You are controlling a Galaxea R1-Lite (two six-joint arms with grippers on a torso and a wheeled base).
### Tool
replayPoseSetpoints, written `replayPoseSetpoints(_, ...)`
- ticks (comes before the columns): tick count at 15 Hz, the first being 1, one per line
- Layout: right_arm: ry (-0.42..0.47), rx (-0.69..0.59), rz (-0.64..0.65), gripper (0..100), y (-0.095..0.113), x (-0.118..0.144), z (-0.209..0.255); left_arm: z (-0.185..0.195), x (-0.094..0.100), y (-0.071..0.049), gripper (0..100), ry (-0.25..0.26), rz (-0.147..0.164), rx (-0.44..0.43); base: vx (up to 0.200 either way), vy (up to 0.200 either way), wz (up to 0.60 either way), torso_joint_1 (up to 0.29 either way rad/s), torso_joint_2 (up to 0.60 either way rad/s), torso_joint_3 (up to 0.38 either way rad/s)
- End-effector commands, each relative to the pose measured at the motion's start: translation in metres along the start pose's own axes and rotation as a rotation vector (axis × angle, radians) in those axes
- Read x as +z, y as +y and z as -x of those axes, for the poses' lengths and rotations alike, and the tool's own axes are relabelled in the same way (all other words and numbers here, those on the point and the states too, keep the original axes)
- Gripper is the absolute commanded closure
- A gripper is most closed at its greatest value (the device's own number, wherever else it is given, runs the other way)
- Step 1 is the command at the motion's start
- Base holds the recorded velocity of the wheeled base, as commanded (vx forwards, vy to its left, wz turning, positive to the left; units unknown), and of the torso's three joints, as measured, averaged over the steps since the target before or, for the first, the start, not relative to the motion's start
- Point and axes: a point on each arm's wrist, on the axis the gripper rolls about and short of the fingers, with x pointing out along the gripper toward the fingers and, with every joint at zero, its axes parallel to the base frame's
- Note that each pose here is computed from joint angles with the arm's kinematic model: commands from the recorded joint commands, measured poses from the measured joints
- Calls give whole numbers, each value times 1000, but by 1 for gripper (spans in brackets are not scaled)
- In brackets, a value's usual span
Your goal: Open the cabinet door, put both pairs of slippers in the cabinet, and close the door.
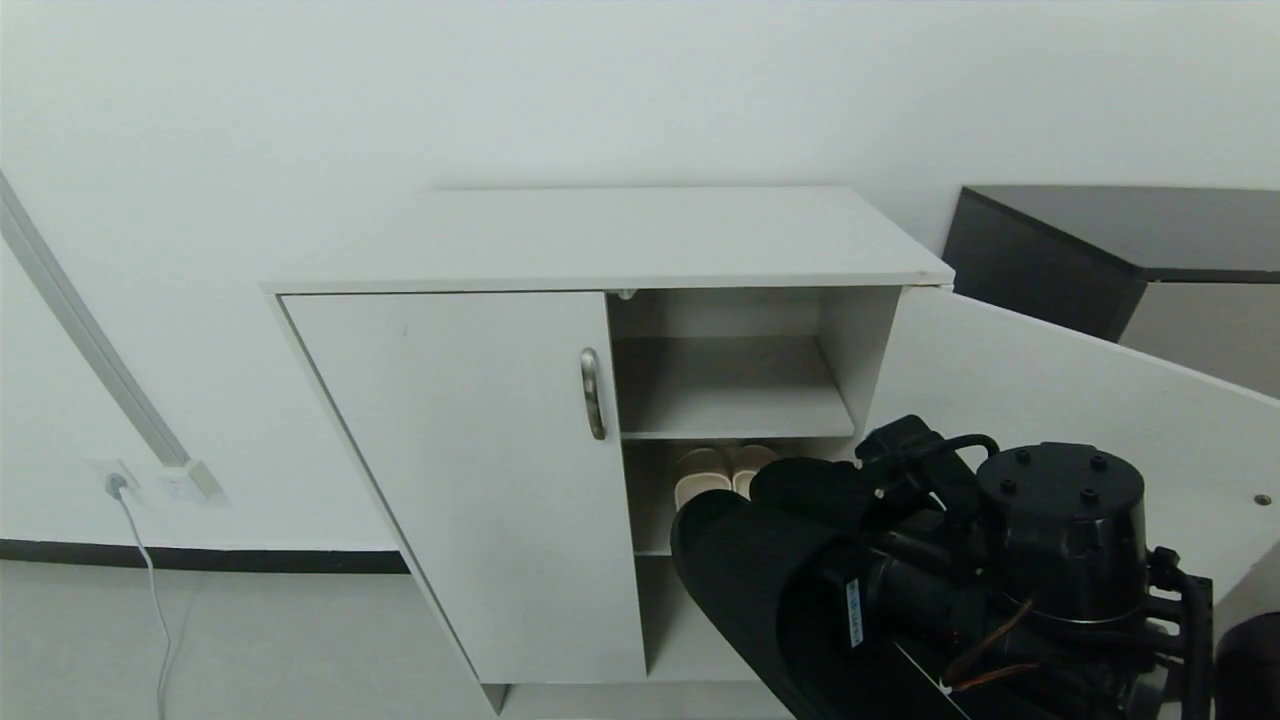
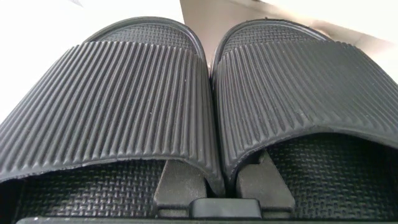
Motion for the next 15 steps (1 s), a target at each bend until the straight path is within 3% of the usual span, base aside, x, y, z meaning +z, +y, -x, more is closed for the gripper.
replayPoseSetpoints(1,3,2,1,100,1,-1,-1,0,0,0,100,0,0,-1,0,0,0,-129,452,334)
replayPoseSetpoints(10,8,8,4,100,2,-2,0,0,0,0,100,0,2,0,0,0,0,-60,437,375)
replayPoseSetpoints(15,16,7,6,100,2,-4,-1,0,0,0,100,1,3,1,0,0,0,2,78,72)
